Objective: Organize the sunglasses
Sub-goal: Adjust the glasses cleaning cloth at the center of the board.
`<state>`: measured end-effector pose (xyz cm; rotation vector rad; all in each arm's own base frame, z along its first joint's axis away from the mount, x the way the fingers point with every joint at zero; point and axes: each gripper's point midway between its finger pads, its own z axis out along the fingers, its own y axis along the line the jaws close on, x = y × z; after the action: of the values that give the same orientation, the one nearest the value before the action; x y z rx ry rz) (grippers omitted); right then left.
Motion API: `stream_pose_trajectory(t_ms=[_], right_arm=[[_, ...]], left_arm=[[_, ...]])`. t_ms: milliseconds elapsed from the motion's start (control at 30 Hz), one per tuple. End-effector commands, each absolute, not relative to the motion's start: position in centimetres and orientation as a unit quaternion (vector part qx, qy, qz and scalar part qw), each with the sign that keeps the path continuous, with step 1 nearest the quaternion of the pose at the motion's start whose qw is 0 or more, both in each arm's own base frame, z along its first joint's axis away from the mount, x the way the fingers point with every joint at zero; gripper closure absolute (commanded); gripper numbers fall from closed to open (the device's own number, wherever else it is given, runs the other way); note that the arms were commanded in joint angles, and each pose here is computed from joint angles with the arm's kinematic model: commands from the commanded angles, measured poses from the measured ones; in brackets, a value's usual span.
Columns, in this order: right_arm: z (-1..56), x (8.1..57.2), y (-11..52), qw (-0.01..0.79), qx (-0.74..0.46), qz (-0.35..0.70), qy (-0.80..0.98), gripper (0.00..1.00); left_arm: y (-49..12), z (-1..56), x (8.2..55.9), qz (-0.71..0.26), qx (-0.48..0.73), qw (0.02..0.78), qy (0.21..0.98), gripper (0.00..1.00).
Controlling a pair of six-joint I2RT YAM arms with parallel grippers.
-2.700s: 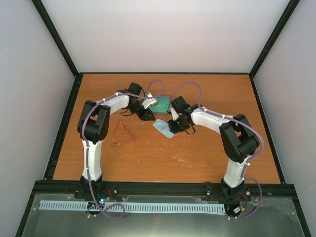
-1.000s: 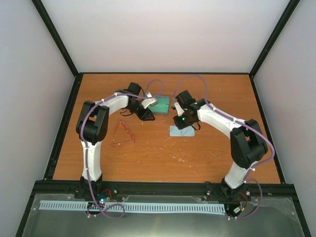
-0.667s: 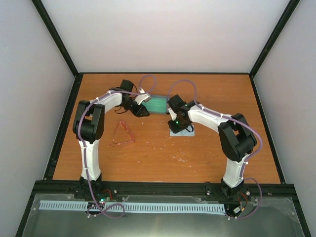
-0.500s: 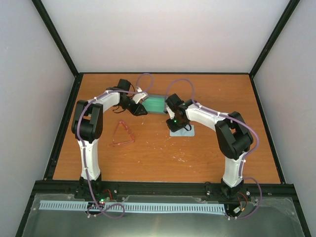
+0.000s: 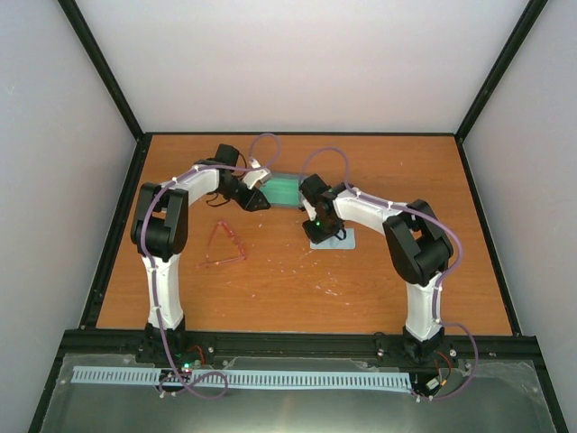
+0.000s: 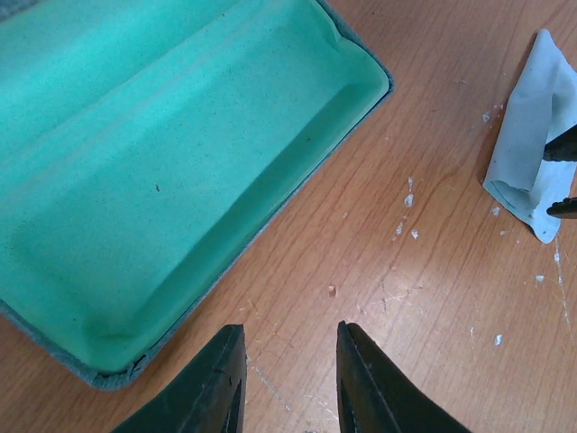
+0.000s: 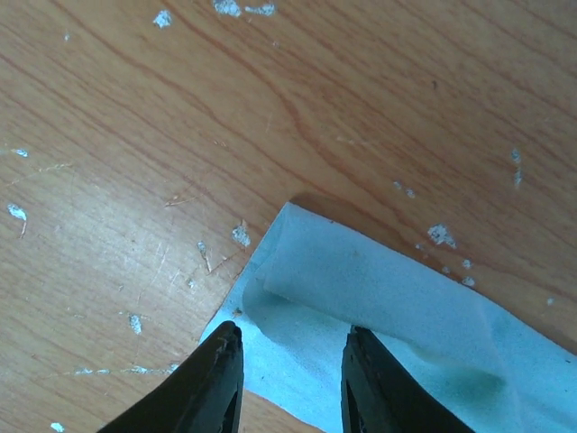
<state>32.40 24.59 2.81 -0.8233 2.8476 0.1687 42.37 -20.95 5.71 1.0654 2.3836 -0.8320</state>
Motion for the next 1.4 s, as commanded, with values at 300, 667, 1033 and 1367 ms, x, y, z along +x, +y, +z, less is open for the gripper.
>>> stream_pose_trajectory(t_ms=[300, 667, 1033, 1367], right_arm=[[2.1, 33.4, 25.2, 0.084, -0.285, 0.043, 0.954, 0.70], [1.0, 33.0, 24.5, 0.065, -0.286, 0.027, 0.956, 0.77], [2.2, 33.2, 25.1, 0.076, -0.287, 0.040, 0.954, 0.97], [4.4, 32.7, 26.1, 0.088, -0.292, 0.080, 0.949, 0.97]], left_arm=[[-21.0, 6.3, 42.8, -0.311, 0.374, 0.212, 0.848, 0.70], [-21.0, 6.3, 42.9, -0.314, 0.371, 0.213, 0.848, 0.70], [-21.0, 6.1, 42.8, -0.314, 0.370, 0.212, 0.848, 0.70], [-21.0, 6.3, 42.9, -0.313, 0.371, 0.215, 0.847, 0.70]])
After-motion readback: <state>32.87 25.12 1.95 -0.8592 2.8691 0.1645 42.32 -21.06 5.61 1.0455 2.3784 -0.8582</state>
